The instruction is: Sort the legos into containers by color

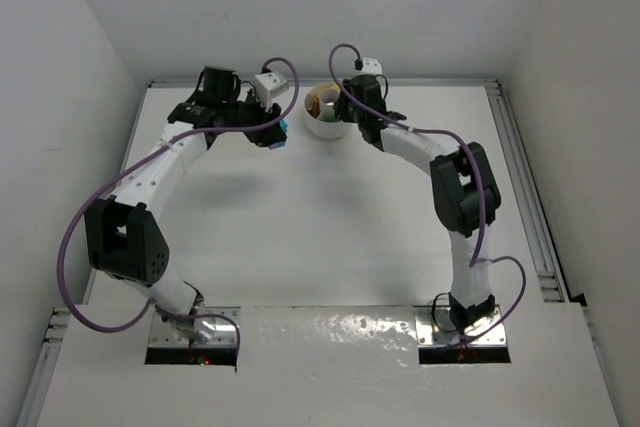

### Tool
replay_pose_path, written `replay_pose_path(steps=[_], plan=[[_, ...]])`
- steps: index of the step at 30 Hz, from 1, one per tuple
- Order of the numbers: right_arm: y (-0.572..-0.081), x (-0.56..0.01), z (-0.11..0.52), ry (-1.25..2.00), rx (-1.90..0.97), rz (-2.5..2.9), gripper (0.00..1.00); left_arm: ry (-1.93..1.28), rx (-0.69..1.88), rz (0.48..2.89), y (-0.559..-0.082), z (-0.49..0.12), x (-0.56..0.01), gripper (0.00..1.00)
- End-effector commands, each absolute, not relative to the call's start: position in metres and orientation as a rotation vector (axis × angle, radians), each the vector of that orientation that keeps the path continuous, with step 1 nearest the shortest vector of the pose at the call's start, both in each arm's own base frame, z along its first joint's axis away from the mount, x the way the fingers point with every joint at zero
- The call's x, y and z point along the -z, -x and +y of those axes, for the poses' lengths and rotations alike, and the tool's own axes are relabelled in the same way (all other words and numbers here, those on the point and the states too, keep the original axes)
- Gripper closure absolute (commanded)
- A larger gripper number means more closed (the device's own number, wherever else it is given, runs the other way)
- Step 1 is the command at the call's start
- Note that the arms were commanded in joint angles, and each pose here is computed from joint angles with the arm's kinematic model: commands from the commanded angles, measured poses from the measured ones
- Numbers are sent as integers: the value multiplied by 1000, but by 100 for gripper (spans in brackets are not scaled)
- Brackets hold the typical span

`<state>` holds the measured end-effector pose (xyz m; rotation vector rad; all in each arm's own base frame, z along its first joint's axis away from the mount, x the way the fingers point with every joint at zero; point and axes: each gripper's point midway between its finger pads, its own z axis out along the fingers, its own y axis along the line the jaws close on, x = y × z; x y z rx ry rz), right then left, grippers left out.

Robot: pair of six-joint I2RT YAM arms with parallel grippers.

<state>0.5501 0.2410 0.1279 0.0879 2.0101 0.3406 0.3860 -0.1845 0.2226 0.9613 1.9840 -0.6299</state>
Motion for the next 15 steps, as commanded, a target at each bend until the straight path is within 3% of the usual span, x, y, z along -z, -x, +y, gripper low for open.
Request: replay_pose_path(steps=[1, 11, 15], plan=[[-564, -150, 253, -97, -382, 1923, 100, -951, 610, 1912, -391, -186, -245, 100], [-575, -140, 259, -29, -358, 1925, 100, -940, 604, 1906, -394, -184, -247, 100], [-571, -131, 257, -10, -342, 1946, 82, -943, 597, 1904, -396, -183, -247, 100]])
